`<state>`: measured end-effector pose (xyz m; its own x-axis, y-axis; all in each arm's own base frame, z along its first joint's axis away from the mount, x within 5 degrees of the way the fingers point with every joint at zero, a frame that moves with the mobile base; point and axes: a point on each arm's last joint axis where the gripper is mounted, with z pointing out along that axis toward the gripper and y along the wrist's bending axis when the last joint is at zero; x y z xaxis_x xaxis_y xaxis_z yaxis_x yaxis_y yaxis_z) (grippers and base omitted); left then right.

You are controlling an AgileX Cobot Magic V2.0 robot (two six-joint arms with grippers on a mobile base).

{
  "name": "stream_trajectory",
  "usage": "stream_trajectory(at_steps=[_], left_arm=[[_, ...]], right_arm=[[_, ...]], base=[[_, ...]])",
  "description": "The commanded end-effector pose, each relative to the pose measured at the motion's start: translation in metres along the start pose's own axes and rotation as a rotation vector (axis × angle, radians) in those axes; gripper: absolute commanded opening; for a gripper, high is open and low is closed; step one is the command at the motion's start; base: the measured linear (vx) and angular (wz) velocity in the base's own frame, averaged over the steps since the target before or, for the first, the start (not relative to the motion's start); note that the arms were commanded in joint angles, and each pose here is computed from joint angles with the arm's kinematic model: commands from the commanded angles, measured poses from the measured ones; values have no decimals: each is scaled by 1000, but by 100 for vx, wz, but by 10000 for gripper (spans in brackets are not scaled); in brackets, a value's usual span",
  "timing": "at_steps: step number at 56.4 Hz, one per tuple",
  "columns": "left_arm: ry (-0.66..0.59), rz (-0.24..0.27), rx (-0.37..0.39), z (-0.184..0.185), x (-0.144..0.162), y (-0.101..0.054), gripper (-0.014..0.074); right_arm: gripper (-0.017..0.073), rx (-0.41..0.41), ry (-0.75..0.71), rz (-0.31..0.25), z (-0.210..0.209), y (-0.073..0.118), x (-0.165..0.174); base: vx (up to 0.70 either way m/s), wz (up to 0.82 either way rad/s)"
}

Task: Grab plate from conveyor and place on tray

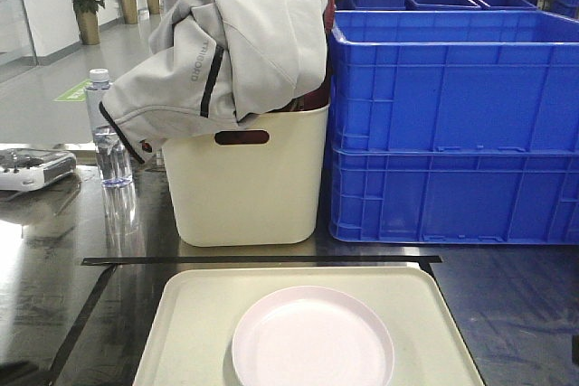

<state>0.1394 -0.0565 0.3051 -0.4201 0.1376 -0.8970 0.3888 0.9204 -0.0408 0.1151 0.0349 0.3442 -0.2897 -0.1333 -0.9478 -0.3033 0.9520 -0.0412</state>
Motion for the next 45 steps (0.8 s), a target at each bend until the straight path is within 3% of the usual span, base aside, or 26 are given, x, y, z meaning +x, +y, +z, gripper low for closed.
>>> stream_trajectory(at_steps=[1,38,45], left_arm=[[-148,-26,-11,-8,-6,1,0],[-88,-26,-7,-6,9,0,0],[-185,65,-44,-22,14,3,0]], right_arm=[[-9,22,-161,-16,-3,-2,-8],[-9,19,-101,-15,1,-1,4],[-9,19,-101,-15,1,-1,4]], base=[[0,0],[0,0],[0,0]])
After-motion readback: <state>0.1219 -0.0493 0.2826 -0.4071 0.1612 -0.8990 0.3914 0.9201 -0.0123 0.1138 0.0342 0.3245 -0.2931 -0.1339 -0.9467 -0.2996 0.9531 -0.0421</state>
